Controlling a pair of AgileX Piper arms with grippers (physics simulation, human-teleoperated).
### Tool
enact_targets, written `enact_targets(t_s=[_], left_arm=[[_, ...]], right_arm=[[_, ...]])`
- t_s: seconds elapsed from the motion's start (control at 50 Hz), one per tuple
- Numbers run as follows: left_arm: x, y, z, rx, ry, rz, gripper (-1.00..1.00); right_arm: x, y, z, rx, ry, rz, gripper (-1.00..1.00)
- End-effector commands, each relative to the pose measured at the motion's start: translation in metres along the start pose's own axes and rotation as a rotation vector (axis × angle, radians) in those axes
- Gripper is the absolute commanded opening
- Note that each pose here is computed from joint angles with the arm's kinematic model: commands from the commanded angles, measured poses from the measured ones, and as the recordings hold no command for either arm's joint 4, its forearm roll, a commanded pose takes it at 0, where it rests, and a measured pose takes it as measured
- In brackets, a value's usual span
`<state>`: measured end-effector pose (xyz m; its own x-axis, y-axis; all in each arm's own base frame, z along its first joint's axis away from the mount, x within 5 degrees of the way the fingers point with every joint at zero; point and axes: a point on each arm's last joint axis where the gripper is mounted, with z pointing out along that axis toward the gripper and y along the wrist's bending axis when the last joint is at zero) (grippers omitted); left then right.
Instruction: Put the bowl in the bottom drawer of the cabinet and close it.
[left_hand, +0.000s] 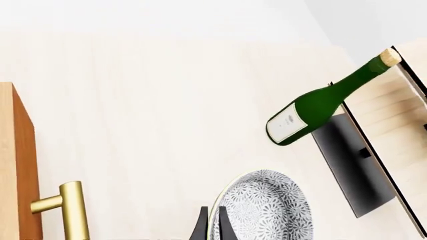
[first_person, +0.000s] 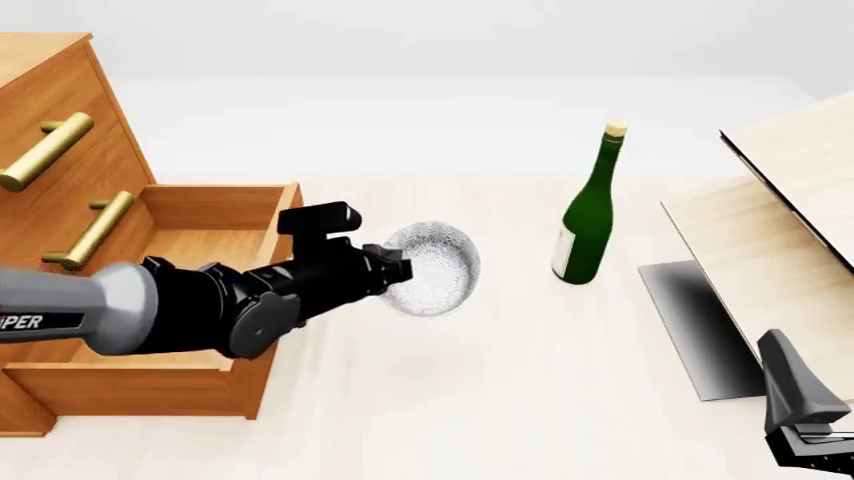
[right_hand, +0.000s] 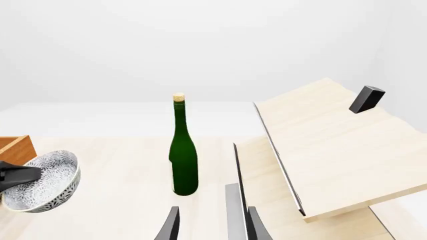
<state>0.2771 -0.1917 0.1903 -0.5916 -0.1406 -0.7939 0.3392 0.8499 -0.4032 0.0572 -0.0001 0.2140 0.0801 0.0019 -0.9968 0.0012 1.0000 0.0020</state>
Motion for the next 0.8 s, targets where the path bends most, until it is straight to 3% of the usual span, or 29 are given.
enact_targets(t_s=[0.02, 0.8], left_arm=[[-0.008, -0.008, -0.015, 0.024, -0.03, 0.025, -1.0], [-0.03, -0.013, -0.07, 0.033, -0.097, 0.109, -1.0]], right_arm=[[0.0, 0.0, 0.0, 0.0, 0.0, 0.0, 1.0], [0.0, 0.0, 0.0, 0.0, 0.0, 0.0, 1.0]])
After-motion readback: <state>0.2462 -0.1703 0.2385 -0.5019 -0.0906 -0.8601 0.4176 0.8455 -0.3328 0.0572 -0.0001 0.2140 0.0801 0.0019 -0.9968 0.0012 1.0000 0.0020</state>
